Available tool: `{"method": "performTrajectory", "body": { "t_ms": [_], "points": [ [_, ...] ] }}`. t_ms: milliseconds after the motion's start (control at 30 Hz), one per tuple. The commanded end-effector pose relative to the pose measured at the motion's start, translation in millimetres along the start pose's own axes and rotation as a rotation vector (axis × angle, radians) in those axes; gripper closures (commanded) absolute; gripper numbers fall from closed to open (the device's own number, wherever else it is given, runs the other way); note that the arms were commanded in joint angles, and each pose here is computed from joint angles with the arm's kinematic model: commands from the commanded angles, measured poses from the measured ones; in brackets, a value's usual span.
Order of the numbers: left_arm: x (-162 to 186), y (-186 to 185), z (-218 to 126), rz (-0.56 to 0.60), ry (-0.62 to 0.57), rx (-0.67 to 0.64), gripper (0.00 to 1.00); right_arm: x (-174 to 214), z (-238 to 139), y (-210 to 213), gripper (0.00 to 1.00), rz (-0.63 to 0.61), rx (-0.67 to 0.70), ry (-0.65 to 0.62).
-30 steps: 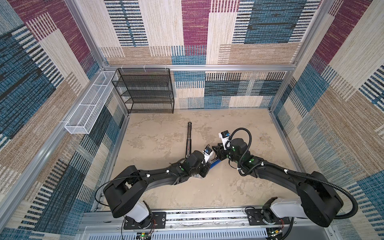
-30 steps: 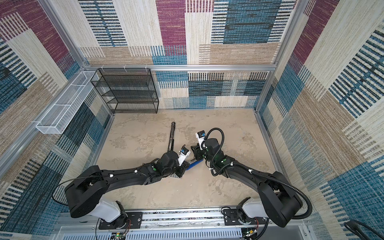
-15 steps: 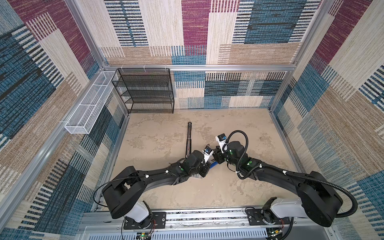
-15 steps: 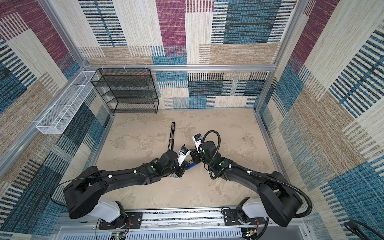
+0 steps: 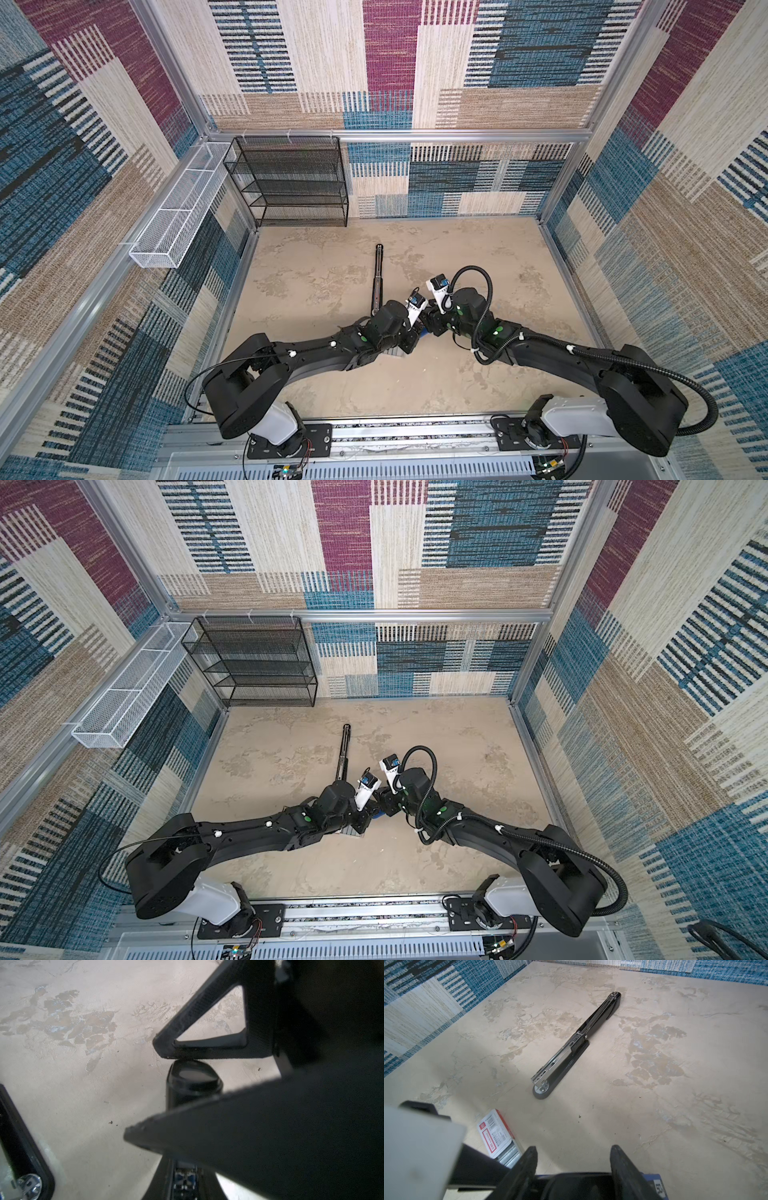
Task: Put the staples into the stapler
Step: 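Press the blue stapler's top arm shut with the right gripper while the left holds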
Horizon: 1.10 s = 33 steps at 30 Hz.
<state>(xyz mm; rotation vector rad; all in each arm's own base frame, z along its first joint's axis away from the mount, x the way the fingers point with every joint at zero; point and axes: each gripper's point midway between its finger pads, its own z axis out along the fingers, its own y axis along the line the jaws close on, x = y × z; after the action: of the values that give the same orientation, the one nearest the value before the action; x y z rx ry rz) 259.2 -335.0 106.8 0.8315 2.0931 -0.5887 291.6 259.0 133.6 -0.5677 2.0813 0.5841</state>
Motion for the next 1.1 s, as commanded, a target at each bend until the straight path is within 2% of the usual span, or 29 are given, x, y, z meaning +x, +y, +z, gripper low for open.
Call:
{"method": "performTrajectory", "body": {
  "t_ms": [0,267,333,467,800,1067],
  "points": [
    [-25.1,-0.2,-1.7,-0.002,-0.089,-0.008,0.95,-3.6,-3.7,0.3,0.37,0.015,0.000,-0.013],
    [-21.3,4.2,1.1,-0.006,-0.085,-0.031,0.95,-12.9,-14.8,-5.9,0.25,0.048,0.043,-0.044],
    [-20.1,7.7,3.4,-0.008,-0.087,-0.050,0.95,-12.7,-17.7,-16.5,0.23,0.071,0.100,-0.043],
    [-16.3,16.9,13.9,0.006,-0.101,-0.097,0.95,-7.7,-25.0,-43.8,0.22,0.142,0.197,-0.039],
    [-3.6,18.5,53.6,0.000,-0.120,-0.096,0.93,-2.4,-42.1,-73.9,0.22,0.232,0.272,-0.071],
    [17.4,18.0,58.6,-0.004,-0.081,-0.089,0.79,2.0,-43.6,-82.5,0.22,0.242,0.303,-0.072]
  ]
}}
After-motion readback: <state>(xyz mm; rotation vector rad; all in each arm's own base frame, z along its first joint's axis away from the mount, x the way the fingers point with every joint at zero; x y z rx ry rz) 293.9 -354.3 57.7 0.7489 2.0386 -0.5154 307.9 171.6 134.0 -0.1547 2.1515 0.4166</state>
